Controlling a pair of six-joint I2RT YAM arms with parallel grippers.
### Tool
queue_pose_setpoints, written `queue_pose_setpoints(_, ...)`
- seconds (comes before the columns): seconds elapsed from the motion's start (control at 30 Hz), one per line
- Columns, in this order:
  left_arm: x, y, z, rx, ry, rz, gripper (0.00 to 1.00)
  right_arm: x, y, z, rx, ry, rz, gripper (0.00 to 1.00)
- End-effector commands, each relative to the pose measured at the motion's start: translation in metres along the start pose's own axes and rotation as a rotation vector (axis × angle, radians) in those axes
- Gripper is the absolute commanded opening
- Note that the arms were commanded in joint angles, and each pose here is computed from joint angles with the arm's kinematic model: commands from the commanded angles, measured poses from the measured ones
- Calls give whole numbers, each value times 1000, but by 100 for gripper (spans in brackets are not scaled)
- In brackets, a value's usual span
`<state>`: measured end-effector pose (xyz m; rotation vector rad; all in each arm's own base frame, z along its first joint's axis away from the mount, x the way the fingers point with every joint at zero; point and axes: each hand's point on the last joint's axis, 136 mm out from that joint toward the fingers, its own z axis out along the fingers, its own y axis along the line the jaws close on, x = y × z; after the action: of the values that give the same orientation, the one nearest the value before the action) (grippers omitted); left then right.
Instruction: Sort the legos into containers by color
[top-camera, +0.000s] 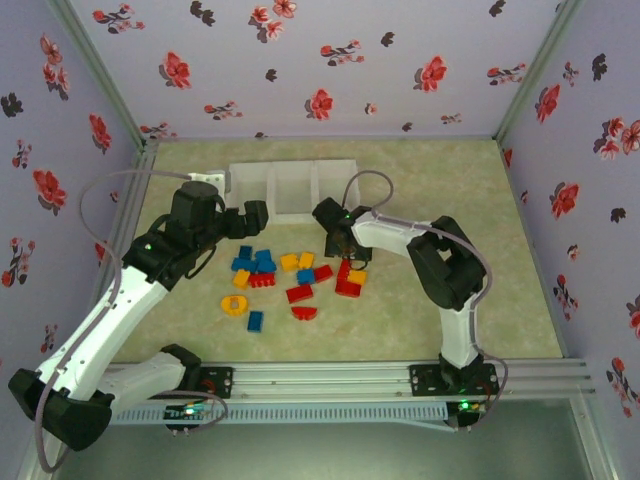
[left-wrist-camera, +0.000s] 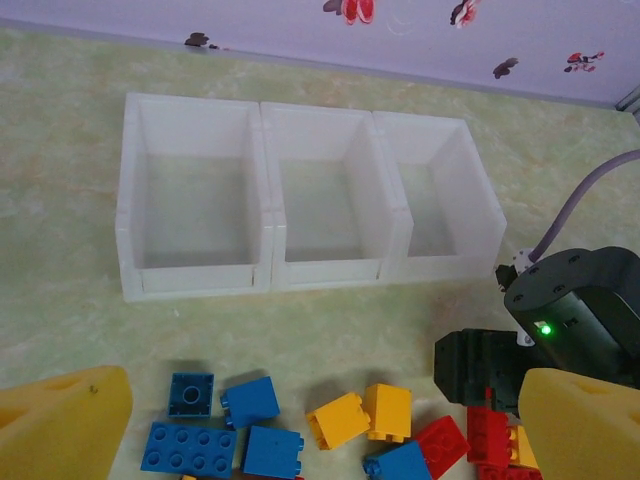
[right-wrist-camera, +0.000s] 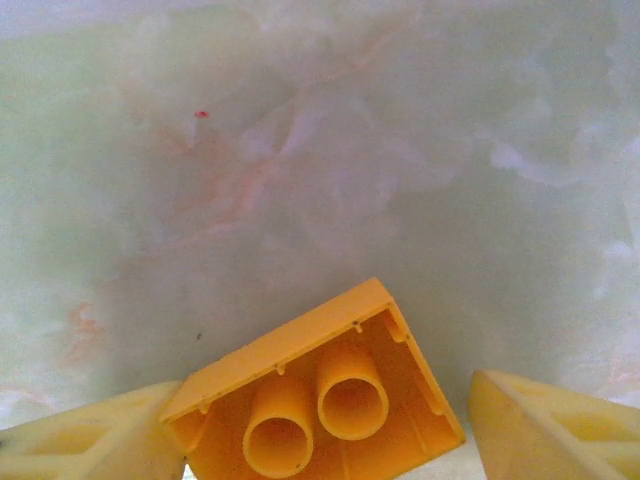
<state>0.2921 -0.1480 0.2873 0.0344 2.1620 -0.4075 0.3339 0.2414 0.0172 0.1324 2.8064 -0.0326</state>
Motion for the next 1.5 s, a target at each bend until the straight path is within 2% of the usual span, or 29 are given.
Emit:
queue_pose_setpoints(0.0,-2,1,-5,-11,-6,25,100,4,-12,12,64,35,-94,76)
queue_pose_setpoints(0.2,-2,4,-7,-25,-10,18,100,2,-12,14,31,69,-269,74)
queue_pose_setpoints(0.47,0,4,-6,-29,-2,9,100,5,-8,17,-27,84,-437,67)
queue_pose_setpoints(0.7,0,4,-7,-33,-2,11,100,2,-6,14,-46,75,-436,43)
queue_pose_setpoints(0.8,-1,3,-7,-33,3,18,100,-7,-5,-2,-53,44,-424,40)
queue_pose_setpoints(1.0,-2,0,-7,-28,3,19,100,-52,1,-74,-106,-101,-373,40)
queue_pose_setpoints(1.13,-3,0,-5,-27,-5,-8,100,-86,6,-109,-151,-193,-321,39)
queue_pose_setpoints(1.27,-4,4,-6,-45,-18,-34,100,-121,15,-117,-192,-241,-278,39)
queue_pose_setpoints(1.47,-7,3,-10,-45,-16,-35,100,-161,37,-100,-222,-254,-272,44)
